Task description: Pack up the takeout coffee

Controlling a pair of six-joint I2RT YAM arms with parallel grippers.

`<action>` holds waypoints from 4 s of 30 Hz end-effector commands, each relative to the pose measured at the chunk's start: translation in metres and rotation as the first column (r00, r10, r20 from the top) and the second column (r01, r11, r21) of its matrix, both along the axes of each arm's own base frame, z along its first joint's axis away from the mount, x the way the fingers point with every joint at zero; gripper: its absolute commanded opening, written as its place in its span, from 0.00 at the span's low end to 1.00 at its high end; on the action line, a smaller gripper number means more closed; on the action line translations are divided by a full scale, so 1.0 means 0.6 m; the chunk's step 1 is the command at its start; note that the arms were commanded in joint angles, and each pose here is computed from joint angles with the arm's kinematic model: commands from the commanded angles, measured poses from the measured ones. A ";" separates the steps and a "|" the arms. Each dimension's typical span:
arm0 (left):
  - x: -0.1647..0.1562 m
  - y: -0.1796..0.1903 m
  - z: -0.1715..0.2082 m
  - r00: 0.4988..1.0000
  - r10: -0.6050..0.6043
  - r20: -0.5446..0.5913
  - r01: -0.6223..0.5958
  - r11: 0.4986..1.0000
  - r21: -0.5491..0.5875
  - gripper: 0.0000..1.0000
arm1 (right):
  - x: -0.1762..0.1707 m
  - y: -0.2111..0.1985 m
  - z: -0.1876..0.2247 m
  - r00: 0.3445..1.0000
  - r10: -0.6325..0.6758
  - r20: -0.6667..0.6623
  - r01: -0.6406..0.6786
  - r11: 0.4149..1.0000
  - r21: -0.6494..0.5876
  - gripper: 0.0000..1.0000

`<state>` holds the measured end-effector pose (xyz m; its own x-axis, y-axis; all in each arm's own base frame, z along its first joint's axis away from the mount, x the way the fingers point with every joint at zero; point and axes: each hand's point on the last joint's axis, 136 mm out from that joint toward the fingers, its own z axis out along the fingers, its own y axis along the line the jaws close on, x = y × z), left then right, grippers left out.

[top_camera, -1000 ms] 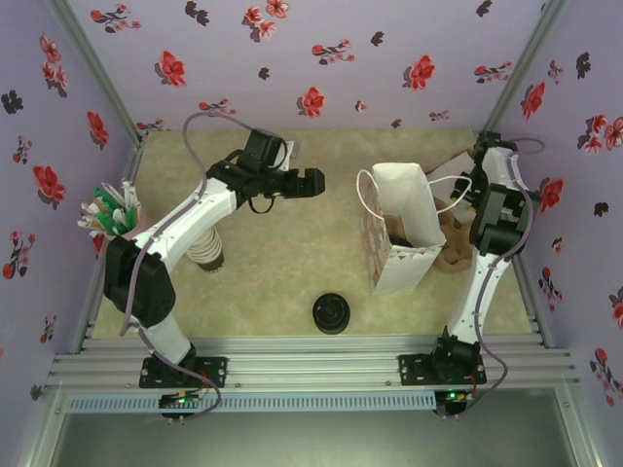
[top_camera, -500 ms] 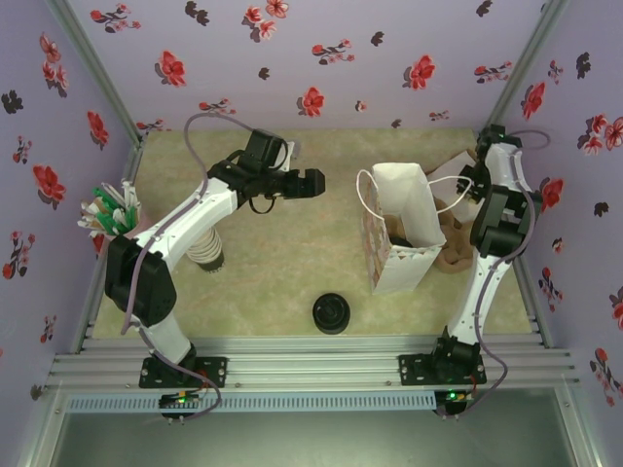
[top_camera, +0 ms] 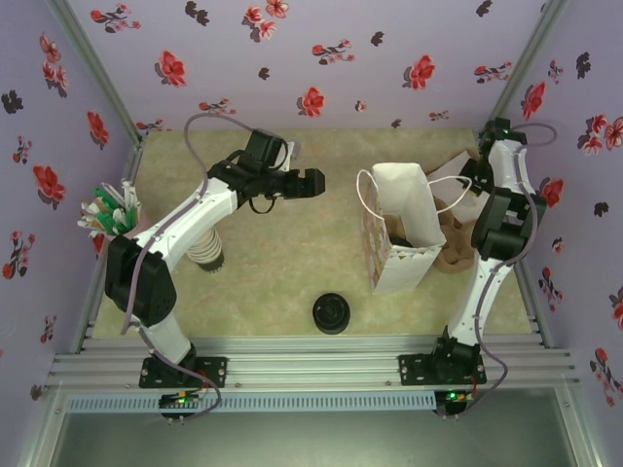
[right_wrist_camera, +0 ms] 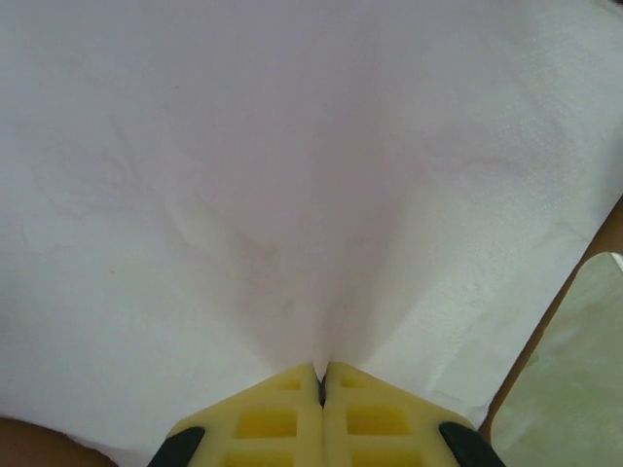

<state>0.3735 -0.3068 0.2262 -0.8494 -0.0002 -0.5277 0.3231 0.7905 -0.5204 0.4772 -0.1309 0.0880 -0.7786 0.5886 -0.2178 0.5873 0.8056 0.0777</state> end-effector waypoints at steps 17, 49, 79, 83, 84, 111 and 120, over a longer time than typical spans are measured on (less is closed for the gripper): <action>-0.012 0.000 0.032 0.999 -0.008 0.051 0.011 0.999 -0.050 0.96 | -0.033 0.006 0.192 0.913 -0.111 0.393 0.131 0.991 -0.024 0.00; -0.089 0.022 0.083 0.992 0.006 0.125 0.004 0.997 -0.081 0.95 | -0.399 0.201 0.640 0.380 0.217 0.899 -0.125 0.975 -0.182 0.00; -0.115 0.049 0.077 0.991 0.037 0.126 -0.033 0.999 -0.039 0.95 | -0.401 0.284 0.520 0.681 0.639 0.357 -0.466 0.754 -0.462 0.00; -0.114 0.048 0.076 0.991 0.038 0.126 -0.034 0.999 -0.037 0.95 | -0.386 0.281 0.535 0.675 0.696 0.245 -0.441 0.647 -0.622 0.00; -0.114 0.049 0.075 0.991 0.039 0.126 -0.034 0.999 -0.036 0.96 | -0.383 0.289 0.532 0.662 0.716 0.222 -0.458 0.621 -0.636 0.00; -0.118 0.053 0.068 0.991 0.034 0.131 -0.031 0.999 -0.025 0.96 | -0.393 0.390 0.380 0.585 0.792 -0.174 -0.735 0.426 -0.527 0.00; -0.114 0.048 0.067 0.991 0.031 0.129 -0.028 0.999 -0.027 0.96 | -0.407 0.392 0.330 0.584 0.788 -0.194 -0.775 0.470 -0.422 0.00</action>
<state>0.3075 -0.2786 0.2612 -0.7862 -0.0312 -0.6172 0.3600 0.7887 -0.4984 0.2451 0.1086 0.2908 -0.8356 -0.4498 -0.3154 -0.3000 0.8546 -0.4239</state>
